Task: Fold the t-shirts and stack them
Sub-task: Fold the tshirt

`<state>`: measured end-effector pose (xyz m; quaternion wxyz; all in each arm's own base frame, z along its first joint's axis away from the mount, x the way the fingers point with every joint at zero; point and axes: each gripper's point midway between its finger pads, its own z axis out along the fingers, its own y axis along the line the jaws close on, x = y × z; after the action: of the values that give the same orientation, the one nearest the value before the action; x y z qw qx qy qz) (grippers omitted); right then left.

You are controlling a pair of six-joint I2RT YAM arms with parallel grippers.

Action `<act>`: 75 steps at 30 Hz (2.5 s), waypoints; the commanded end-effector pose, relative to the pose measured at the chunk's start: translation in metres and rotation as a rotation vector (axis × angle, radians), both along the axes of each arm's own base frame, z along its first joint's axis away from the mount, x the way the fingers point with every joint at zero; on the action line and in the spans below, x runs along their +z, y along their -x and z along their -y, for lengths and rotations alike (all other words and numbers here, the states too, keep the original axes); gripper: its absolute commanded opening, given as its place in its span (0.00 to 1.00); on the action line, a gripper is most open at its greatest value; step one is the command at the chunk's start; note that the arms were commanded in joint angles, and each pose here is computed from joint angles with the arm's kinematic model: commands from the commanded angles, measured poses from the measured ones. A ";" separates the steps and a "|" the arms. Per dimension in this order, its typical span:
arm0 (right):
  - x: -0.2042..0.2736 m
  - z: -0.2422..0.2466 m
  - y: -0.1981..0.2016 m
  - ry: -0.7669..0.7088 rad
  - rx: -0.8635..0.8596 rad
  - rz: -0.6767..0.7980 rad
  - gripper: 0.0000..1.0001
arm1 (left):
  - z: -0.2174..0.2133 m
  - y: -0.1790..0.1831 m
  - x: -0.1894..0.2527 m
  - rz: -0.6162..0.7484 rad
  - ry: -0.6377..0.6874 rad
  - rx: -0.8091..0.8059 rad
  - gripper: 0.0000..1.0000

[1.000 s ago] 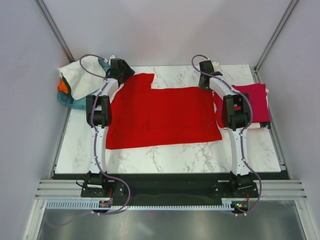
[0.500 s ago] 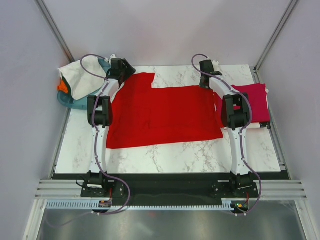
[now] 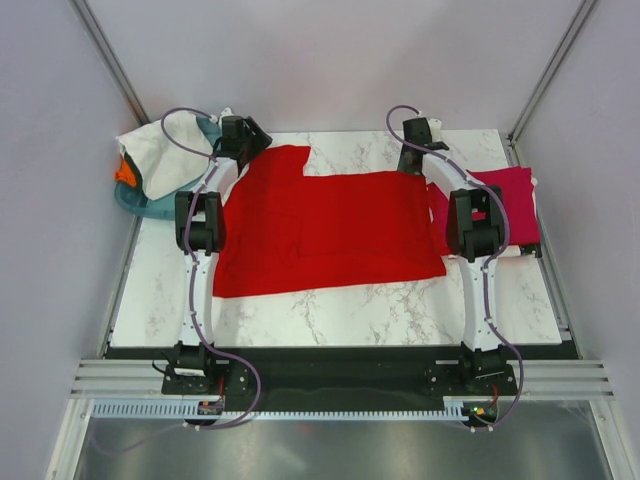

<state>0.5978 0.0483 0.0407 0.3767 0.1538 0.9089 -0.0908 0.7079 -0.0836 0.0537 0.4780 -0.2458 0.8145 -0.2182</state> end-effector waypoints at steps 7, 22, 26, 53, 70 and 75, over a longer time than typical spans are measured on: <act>0.076 0.010 -0.022 -0.026 0.006 0.161 0.70 | -0.010 -0.009 0.103 0.207 -0.109 -0.002 0.78; 0.011 0.008 -0.038 -0.129 0.042 0.081 0.62 | -0.013 -0.001 0.084 0.163 -0.148 -0.030 0.78; -0.006 0.001 -0.037 -0.158 0.049 0.057 0.58 | -0.016 -0.001 0.083 0.157 -0.151 -0.032 0.77; 0.037 -0.002 -0.031 -0.169 0.057 0.110 0.02 | -0.005 0.016 0.020 -0.017 -0.195 -0.105 0.75; 0.052 -0.023 -0.021 -0.176 0.102 0.117 0.02 | -0.018 0.033 -0.002 -0.159 -0.189 -0.043 0.76; 0.052 -0.022 -0.019 -0.173 0.104 0.115 0.01 | 0.000 0.037 -0.009 -0.175 -0.127 -0.101 0.64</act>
<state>0.6141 0.0708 0.0542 0.3863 0.1434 0.9111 0.0082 0.6749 -0.0735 0.0441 0.4231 -0.1991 0.8713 -0.1488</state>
